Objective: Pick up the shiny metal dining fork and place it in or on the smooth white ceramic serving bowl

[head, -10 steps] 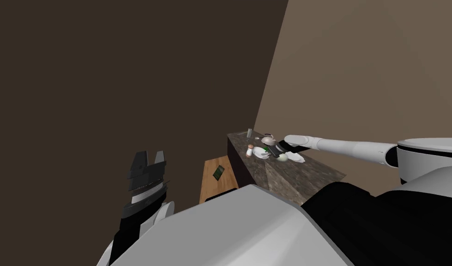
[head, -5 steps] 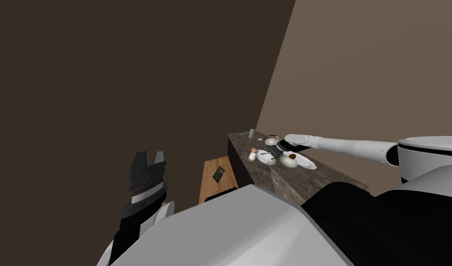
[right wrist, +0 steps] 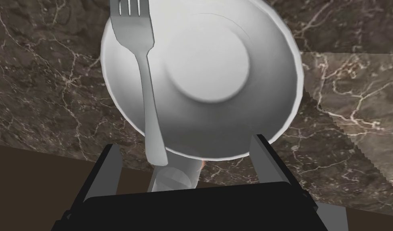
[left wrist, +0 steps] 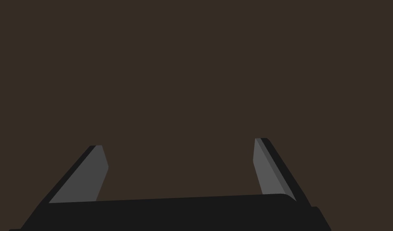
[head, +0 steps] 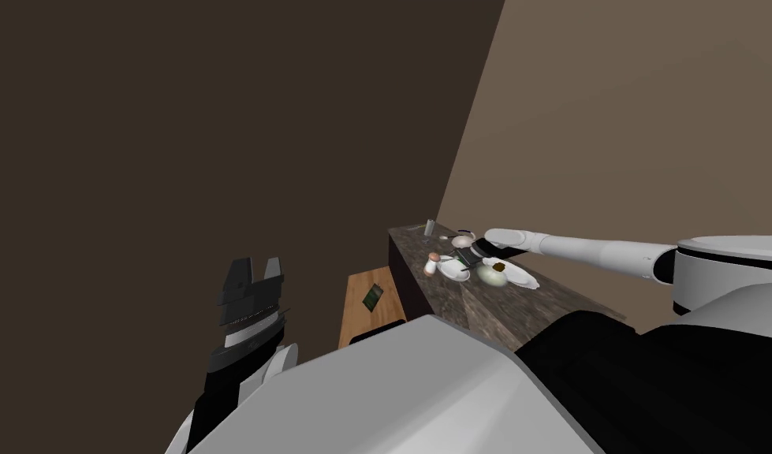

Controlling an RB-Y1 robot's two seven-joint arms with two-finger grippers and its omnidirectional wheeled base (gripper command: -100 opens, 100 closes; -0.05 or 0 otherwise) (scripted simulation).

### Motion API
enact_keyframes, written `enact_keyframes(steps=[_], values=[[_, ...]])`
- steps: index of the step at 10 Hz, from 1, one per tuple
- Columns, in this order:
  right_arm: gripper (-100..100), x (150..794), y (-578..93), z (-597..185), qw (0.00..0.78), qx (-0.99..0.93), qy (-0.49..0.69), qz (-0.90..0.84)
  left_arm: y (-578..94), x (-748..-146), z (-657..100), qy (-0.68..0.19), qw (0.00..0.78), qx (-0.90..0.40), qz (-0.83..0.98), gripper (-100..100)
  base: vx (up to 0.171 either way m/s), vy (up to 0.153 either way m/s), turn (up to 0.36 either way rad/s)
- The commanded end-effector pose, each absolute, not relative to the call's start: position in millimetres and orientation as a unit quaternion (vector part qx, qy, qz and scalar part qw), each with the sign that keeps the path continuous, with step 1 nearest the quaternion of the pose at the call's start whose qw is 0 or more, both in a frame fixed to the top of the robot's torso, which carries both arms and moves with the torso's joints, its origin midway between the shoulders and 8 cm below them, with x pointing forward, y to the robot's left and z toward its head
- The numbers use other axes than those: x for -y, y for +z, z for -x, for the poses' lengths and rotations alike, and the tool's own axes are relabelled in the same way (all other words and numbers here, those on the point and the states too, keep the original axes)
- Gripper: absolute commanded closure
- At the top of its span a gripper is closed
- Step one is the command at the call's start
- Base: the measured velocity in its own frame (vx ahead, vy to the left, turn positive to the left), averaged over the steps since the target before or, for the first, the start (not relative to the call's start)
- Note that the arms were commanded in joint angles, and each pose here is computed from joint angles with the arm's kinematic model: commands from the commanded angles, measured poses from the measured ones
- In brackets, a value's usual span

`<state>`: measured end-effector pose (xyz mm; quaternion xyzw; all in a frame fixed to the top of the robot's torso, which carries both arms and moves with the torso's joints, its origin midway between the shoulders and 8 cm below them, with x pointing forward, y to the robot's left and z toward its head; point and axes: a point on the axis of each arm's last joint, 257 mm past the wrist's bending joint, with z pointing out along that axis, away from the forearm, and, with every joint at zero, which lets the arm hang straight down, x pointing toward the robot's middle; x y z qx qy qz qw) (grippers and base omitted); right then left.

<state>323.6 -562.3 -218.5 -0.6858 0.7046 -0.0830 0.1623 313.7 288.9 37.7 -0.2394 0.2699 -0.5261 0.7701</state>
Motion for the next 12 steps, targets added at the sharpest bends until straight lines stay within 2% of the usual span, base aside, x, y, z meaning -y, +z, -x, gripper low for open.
enact_keyframes(steps=[1,6,12], values=[[-100,540.8,-213.6,-328.9,0.166,-0.695,-0.070,0.696,37.7,-288.9,-313.7,-0.526,0.770,-0.270,0.239,0,-0.015,-0.061,-0.082],[-100,518.4,-205.4,-338.9,0.169,-0.693,-0.060,0.698,37.7,-288.9,-313.7,-0.526,0.770,-0.270,0.239,0,-0.004,-0.039,-0.031],[-100,479.9,-181.2,-361.0,0.175,-0.679,-0.062,0.710,37.7,-288.9,-313.7,-0.526,0.770,-0.270,0.239,0,-0.001,-0.001,0.004]])
